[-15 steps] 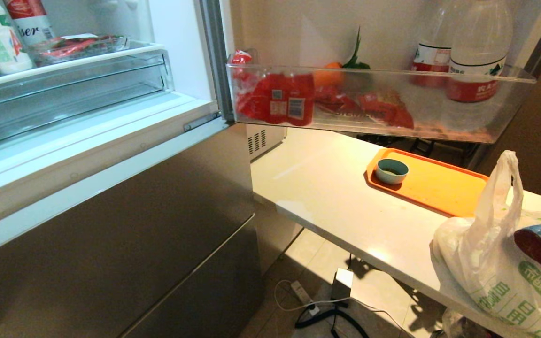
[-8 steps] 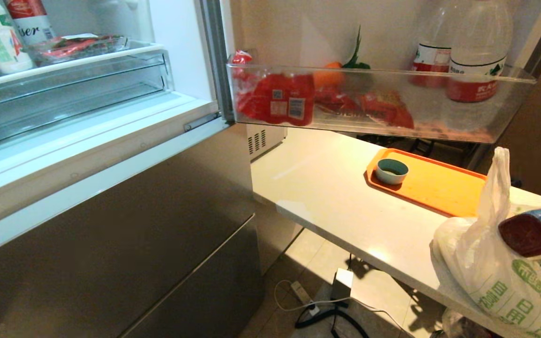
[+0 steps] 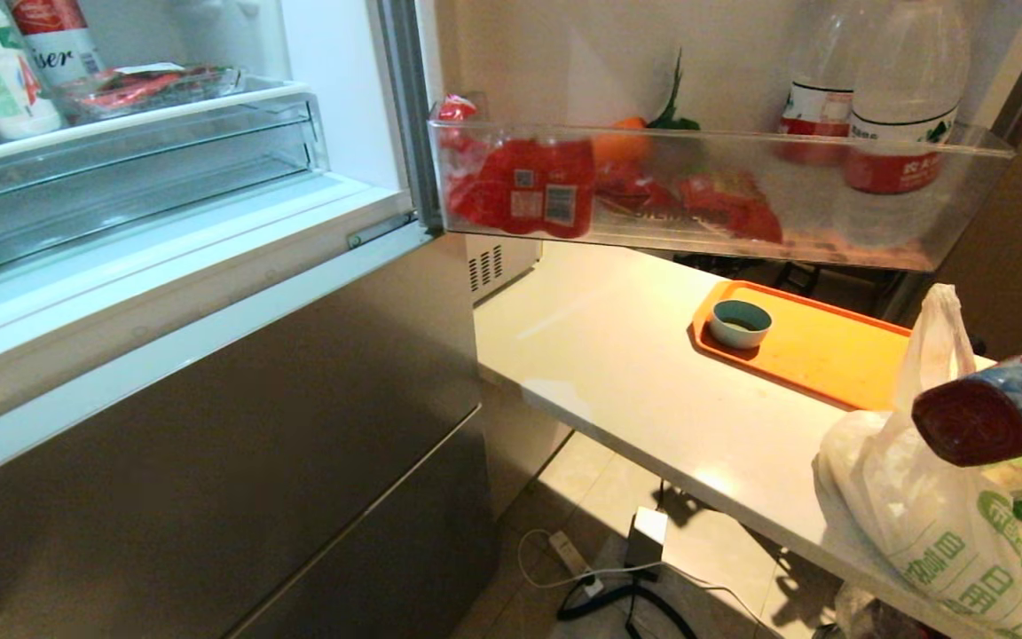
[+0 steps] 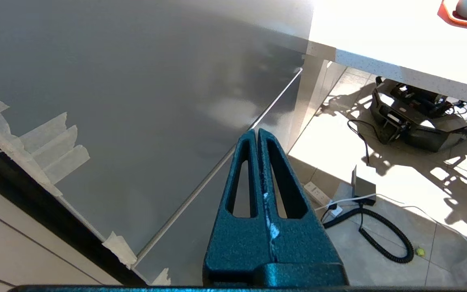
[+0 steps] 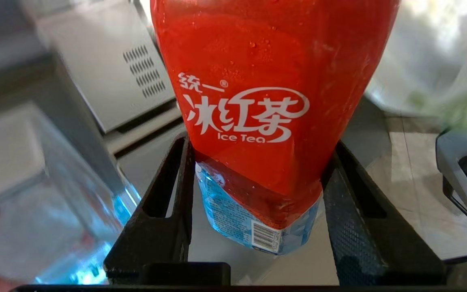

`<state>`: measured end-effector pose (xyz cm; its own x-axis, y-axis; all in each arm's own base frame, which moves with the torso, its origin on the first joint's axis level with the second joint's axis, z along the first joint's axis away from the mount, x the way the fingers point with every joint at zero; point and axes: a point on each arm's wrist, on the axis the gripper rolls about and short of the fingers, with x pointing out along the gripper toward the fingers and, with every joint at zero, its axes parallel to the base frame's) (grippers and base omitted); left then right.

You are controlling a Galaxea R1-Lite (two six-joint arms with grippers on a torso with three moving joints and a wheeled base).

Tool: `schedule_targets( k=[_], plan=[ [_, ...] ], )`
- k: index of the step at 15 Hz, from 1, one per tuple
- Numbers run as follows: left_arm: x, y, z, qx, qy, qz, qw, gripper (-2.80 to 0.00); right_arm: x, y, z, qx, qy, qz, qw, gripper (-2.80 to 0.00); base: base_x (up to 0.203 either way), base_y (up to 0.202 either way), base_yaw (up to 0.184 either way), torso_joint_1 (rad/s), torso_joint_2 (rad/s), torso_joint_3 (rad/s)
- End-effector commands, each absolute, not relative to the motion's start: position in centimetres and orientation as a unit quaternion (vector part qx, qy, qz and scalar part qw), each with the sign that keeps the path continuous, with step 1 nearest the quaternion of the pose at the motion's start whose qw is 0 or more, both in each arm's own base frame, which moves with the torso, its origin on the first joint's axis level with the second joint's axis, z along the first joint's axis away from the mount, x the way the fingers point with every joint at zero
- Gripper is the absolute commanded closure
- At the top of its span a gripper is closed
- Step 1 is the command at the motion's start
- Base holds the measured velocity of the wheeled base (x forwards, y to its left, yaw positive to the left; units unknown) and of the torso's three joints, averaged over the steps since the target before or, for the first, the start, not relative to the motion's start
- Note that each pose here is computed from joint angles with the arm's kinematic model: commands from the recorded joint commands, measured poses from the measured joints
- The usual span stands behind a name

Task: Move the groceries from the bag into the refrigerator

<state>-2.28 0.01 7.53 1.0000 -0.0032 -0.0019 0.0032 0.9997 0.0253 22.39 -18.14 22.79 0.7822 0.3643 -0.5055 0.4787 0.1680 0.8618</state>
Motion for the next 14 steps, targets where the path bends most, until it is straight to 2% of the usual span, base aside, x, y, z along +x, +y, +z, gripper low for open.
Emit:
schedule_targets(
  k=[1, 6, 9, 14],
  plan=[
    [-2.3, 0.0, 7.5, 0.013, 0.001, -0.002, 1.000, 0.00, 21.7, -16.9, 24.0, 0.636, 0.324, -0.031, 0.700, 0.00, 0.000, 0.000, 0.000, 0.000, 0.00, 0.000],
    [-2.3, 0.0, 7.5, 0.013, 0.001, -0.002, 1.000, 0.00, 19.4, -15.0, 25.1, 0.611, 0.316, -0.060, 0.723, 0.00, 0.000, 0.000, 0.000, 0.000, 0.00, 0.000],
    [-2.3, 0.0, 7.5, 0.013, 0.001, -0.002, 1.000, 0.00, 17.8, -13.8, 24.0, 0.535, 0.335, -0.111, 0.768, 0.00, 0.000, 0.000, 0.000, 0.000, 0.00, 0.000],
    [-2.3, 0.0, 7.5, 0.013, 0.001, -0.002, 1.000, 0.00, 15.4, -11.7, 23.2, 0.440, 0.355, -0.177, 0.806, 0.00, 0.000, 0.000, 0.000, 0.000, 0.00, 0.000]
  ],
)
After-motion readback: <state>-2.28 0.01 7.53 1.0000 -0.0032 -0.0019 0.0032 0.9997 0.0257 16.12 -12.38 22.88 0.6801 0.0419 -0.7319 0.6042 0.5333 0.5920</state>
